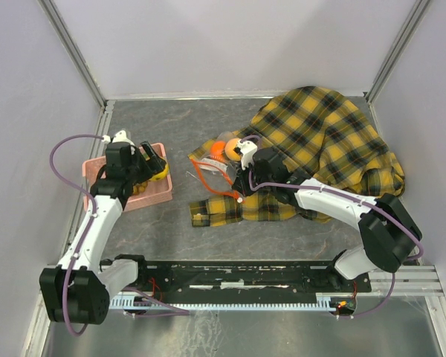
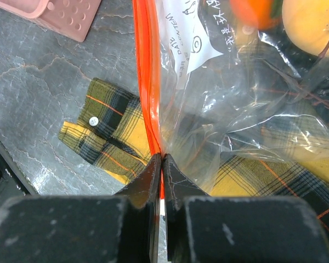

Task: Open the zip-top bag and remove the fake food
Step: Place the fake fruit in the bin.

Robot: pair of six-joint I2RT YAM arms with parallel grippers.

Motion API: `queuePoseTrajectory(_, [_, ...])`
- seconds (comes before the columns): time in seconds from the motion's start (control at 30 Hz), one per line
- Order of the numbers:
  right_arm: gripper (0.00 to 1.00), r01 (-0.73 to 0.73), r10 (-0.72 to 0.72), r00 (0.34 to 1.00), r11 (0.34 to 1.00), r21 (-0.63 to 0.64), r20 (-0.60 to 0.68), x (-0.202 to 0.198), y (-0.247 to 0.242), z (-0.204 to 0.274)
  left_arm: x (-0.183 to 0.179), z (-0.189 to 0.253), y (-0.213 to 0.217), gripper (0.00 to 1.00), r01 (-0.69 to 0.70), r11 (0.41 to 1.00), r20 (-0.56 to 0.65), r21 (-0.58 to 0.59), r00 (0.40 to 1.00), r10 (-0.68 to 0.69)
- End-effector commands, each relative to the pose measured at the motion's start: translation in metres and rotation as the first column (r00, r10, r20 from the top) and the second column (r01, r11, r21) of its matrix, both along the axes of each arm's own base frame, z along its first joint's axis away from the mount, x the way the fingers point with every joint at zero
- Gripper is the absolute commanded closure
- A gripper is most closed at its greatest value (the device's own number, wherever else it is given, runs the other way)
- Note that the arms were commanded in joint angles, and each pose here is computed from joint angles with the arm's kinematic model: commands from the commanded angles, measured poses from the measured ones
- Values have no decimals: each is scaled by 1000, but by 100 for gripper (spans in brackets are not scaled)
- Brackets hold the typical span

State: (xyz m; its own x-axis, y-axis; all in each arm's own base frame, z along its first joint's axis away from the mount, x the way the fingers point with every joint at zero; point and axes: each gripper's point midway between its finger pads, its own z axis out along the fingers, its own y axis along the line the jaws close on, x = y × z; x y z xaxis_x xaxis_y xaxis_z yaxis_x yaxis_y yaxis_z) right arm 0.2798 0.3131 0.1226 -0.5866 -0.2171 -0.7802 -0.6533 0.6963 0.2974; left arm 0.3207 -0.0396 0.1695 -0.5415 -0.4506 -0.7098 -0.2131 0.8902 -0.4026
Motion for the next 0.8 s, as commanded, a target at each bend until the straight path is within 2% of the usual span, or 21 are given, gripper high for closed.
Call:
queuePoseTrajectory(0.0, [91, 2, -3, 1000, 999, 39, 29, 8, 9, 12, 21, 23, 30, 97, -156, 985, 52, 74, 987, 152])
queuePoseTrajectory(0.27, [90, -6, 5, 1000, 999, 48, 22, 7, 12, 13, 44, 16, 39, 92, -216, 972, 10, 94, 976, 216])
queuePoseTrajectory(0.37, [90, -5, 4, 1000, 999, 50, 21, 7, 12, 14, 52, 11, 41, 85, -229, 968, -13, 102, 973, 231])
queuePoseTrajectory(0.5, [90, -7, 6, 1000, 999, 51, 24, 7, 11, 15, 60, 3, 47, 70, -253, 960, -48, 120, 964, 260])
queuePoseTrajectory(0.57, [89, -8, 6, 1000, 999, 49, 25, 6, 11, 15, 64, -1, 48, 65, -258, 959, -66, 120, 962, 267])
queuePoseTrajectory(0.73, [89, -7, 6, 1000, 999, 51, 23, 6, 11, 14, 71, -10, 44, 40, -242, 965, -97, 98, 963, 251])
queuePoseTrajectory(0.77, [89, -8, 7, 1000, 999, 51, 23, 6, 11, 14, 71, -11, 44, 32, -246, 965, -103, 93, 961, 255])
